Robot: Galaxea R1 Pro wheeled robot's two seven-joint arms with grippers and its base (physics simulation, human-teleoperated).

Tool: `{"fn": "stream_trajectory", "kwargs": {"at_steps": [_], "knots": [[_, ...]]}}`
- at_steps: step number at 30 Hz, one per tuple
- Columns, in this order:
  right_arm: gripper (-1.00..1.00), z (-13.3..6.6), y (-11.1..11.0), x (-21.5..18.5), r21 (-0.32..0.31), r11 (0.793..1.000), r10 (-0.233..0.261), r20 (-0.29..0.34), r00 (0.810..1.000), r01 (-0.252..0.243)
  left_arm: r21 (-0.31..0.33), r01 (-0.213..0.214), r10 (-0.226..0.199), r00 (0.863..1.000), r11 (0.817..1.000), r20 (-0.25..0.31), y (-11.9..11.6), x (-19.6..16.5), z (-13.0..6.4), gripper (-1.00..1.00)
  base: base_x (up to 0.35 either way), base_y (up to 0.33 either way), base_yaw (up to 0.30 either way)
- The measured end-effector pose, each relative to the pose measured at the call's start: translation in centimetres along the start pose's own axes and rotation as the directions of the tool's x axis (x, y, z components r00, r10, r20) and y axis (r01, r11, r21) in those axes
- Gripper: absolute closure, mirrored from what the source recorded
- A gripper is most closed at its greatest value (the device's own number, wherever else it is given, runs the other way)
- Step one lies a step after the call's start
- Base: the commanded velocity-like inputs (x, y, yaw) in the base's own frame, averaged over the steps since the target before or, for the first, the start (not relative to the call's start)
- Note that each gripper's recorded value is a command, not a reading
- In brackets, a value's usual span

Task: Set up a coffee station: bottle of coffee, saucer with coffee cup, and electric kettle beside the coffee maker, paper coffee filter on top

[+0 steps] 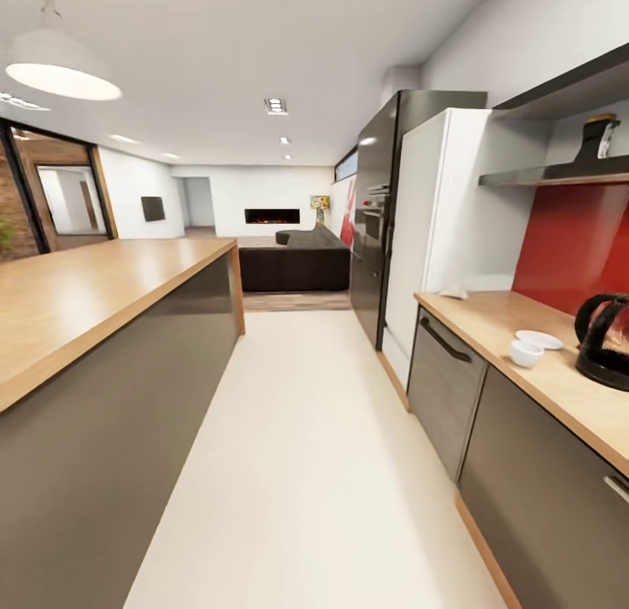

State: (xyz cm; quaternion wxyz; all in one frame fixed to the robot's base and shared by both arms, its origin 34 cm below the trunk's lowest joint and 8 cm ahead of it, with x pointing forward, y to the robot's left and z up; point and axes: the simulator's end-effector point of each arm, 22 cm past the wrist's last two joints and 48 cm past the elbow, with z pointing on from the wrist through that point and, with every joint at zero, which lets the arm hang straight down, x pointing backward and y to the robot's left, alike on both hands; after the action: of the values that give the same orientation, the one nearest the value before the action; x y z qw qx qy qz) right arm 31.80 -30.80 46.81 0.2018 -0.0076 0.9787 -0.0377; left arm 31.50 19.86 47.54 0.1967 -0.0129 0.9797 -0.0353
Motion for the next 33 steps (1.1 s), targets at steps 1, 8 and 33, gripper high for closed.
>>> {"fn": "stream_trajectory", "kwargs": {"at_steps": [1,8,33], "knots": [[-1.00,0.00,0.00,0.00,0.000,1.000,0.000,0.000,1.000,0.000,0.000,0.000,0.000,1.000,1.000,0.000,0.00,0.00,0.00,-1.00,0.327,0.000,0.272],[-1.00,0.00,-0.02,0.00,0.000,1.000,0.000,0.000,1.000,0.000,0.000,0.000,0.000,1.000,1.000,0.000,0.00,0.00,0.00,-1.00,0.327,0.000,0.217],[-1.00,-0.01,-0.10,0.11,0.000,1.000,0.000,-0.003,1.000,0.000,0.000,0.000,0.000,1.000,1.000,0.001,0.01,-0.03,0.00,-1.00,0.327,0.000,0.011]]}}
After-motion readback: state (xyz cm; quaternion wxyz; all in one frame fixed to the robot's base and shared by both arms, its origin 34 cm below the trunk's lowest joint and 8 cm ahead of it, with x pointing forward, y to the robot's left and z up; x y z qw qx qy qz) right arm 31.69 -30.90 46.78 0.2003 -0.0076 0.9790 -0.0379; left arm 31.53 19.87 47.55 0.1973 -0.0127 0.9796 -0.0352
